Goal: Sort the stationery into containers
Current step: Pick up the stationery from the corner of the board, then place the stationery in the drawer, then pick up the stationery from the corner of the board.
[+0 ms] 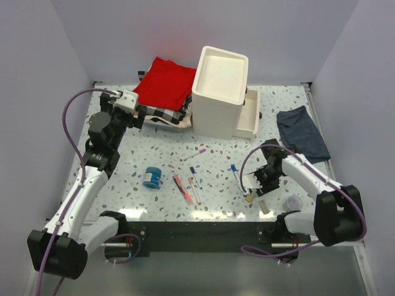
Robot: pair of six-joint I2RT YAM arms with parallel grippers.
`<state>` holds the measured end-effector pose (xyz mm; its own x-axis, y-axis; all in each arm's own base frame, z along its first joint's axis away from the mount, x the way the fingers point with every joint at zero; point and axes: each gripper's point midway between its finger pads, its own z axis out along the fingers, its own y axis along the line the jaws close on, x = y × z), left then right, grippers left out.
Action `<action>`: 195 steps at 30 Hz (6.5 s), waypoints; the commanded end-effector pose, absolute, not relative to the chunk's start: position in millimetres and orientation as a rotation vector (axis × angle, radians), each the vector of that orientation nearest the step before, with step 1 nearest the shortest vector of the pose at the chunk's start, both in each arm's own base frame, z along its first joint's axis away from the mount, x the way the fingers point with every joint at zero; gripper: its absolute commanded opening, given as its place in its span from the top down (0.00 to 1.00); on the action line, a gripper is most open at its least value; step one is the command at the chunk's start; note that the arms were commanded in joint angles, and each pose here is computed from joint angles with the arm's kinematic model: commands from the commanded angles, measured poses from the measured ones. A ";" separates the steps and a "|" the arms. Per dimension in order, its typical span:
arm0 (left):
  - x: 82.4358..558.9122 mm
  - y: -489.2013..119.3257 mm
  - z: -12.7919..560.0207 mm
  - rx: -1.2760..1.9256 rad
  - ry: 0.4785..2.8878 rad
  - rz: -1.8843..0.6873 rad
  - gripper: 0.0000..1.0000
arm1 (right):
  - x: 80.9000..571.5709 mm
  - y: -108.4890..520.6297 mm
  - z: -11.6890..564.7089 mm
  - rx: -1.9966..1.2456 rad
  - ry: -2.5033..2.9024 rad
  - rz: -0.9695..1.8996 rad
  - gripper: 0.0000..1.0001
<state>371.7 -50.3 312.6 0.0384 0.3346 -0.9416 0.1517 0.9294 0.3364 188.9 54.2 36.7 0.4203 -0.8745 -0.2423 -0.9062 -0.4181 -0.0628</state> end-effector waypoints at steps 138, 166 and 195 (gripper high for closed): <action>414.4 -107.1 357.9 0.415 1.514 -0.214 0.02 | 434.1 65.4 207.7 -0.174 2.315 0.710 0.43; 383.5 -85.8 349.7 0.428 1.439 -0.076 0.01 | 159.5 72.6 93.5 -1.988 2.086 0.172 0.51; 387.8 -75.9 316.8 0.420 1.528 -0.046 0.01 | 154.3 112.4 25.3 -2.445 1.391 0.384 0.47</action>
<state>383.5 -82.4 308.8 0.0274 0.2163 -0.9759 0.3151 0.9247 0.2138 151.1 97.6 23.9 0.4370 -0.8362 -0.3314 -0.8972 -0.4315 -0.0941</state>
